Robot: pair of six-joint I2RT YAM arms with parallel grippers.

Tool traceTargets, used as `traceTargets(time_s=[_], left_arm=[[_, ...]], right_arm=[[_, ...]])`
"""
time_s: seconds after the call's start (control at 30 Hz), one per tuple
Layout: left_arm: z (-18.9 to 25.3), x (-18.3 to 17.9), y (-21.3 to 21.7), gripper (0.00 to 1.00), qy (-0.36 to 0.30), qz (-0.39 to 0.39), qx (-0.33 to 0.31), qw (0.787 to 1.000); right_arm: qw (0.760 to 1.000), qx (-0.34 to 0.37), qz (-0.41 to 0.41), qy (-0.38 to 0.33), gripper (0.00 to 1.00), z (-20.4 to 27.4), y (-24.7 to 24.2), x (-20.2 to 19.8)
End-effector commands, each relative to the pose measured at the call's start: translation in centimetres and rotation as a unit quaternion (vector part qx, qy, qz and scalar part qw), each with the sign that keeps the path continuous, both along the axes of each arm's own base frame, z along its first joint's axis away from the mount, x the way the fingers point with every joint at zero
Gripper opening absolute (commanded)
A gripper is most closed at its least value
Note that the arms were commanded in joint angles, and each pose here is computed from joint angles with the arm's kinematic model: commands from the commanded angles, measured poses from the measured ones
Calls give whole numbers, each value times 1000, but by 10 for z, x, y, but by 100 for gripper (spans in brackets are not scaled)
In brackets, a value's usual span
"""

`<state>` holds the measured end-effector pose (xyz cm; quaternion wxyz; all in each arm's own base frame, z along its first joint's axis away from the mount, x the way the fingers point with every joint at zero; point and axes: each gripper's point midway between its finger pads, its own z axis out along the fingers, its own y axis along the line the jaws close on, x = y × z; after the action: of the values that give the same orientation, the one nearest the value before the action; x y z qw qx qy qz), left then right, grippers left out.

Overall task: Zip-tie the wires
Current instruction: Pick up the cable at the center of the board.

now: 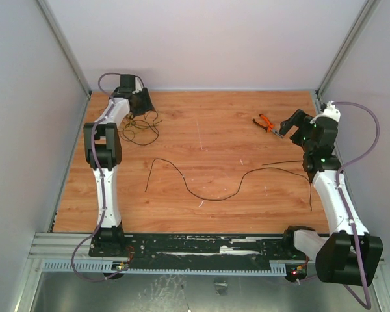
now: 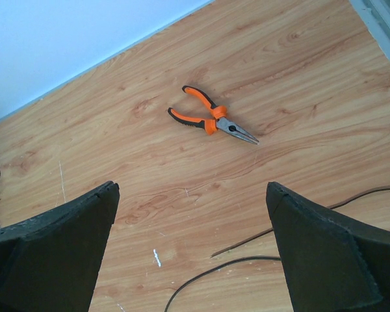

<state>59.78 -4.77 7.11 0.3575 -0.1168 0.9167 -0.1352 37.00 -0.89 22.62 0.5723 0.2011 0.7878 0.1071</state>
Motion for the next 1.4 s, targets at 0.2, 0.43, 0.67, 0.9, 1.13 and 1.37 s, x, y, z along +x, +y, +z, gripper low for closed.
traceTargets(time_s=[0.2, 0.43, 0.67, 0.9, 1.13, 1.37], left_arm=[[-12, 0, -9, 34, 14, -22, 16, 1000], [55, 11, -23, 0, -48, -53, -12, 997], [256, 12, -59, 0, -226, -116, -92, 963], [407, -49, -108, 0, -355, -212, -264, 872], [472, -97, -130, 0, -397, -279, -351, 801], [463, -100, -141, 0, -379, -290, -366, 799]], right_arm=[[1000, -1, -4, -5, 97, 0, 2, 3], [1000, 1, -7, -14, 96, 6, 2, 2], [993, 10, 68, -100, 96, 42, 48, 4], [962, 16, 213, -168, 99, 70, 124, 21], [917, -32, 325, -230, 99, 97, 218, 50], [880, -11, 382, -282, 99, 137, 277, 84]])
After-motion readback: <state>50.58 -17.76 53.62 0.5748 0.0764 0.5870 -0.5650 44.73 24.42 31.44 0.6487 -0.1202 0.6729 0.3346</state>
